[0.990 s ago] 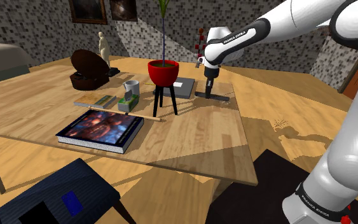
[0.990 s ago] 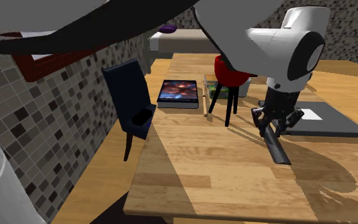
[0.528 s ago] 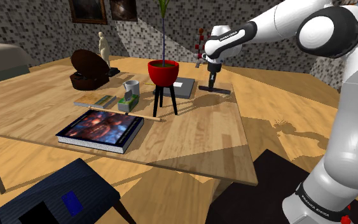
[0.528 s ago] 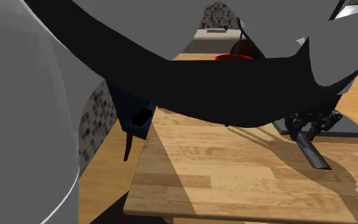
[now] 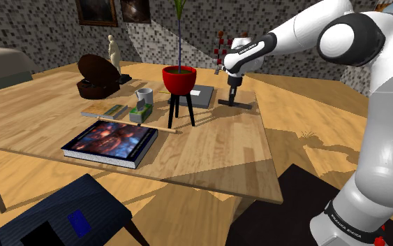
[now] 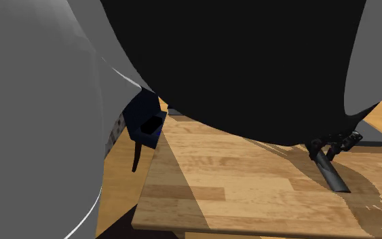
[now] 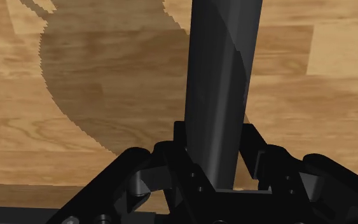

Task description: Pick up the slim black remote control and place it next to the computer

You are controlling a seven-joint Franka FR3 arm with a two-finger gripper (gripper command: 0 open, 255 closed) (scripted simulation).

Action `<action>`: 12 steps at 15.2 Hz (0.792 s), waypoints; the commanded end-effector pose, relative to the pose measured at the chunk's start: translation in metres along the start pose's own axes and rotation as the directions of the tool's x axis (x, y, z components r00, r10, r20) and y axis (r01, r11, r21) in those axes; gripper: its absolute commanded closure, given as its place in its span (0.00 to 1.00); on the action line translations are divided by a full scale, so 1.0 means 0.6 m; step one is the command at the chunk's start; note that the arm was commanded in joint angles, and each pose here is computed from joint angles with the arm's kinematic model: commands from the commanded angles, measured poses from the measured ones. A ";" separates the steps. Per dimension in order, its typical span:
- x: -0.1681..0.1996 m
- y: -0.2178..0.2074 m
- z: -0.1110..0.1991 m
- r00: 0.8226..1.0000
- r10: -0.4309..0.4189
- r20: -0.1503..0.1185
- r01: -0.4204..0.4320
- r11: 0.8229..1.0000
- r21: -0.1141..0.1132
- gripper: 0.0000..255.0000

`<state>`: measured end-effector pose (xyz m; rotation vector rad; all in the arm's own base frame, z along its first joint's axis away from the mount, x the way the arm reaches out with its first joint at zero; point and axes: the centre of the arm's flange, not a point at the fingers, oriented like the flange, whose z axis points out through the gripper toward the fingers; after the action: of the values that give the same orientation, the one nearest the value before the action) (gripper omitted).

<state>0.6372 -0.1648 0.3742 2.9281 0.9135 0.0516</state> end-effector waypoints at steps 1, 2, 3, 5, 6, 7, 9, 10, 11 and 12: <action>-0.001 -0.001 0.016 1.000 0.000 -0.001 0.000 1.000 -0.001 1.00; -0.001 -0.001 0.024 1.000 0.000 -0.001 0.000 1.000 -0.001 1.00; -0.001 -0.002 0.033 1.000 0.000 -0.001 0.000 1.000 -0.001 1.00; -0.001 -0.003 0.051 1.000 0.000 -0.001 0.000 1.000 -0.001 1.00; -0.001 -0.004 0.060 1.000 0.000 -0.001 0.000 1.000 -0.001 1.00; -0.001 -0.005 0.068 1.000 0.000 -0.001 0.000 1.000 -0.001 1.00; -0.002 -0.006 0.077 1.000 0.000 -0.001 0.000 1.000 -0.001 1.00; -0.001 -0.006 0.077 1.000 0.000 -0.001 0.000 1.000 -0.001 1.00; -0.001 -0.006 0.077 1.000 0.000 -0.001 0.000 1.000 -0.001 1.00; -0.001 -0.006 0.077 1.000 0.000 -0.001 0.000 1.000 -0.001 1.00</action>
<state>0.6369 -0.1655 0.3281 2.9278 0.9134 0.0520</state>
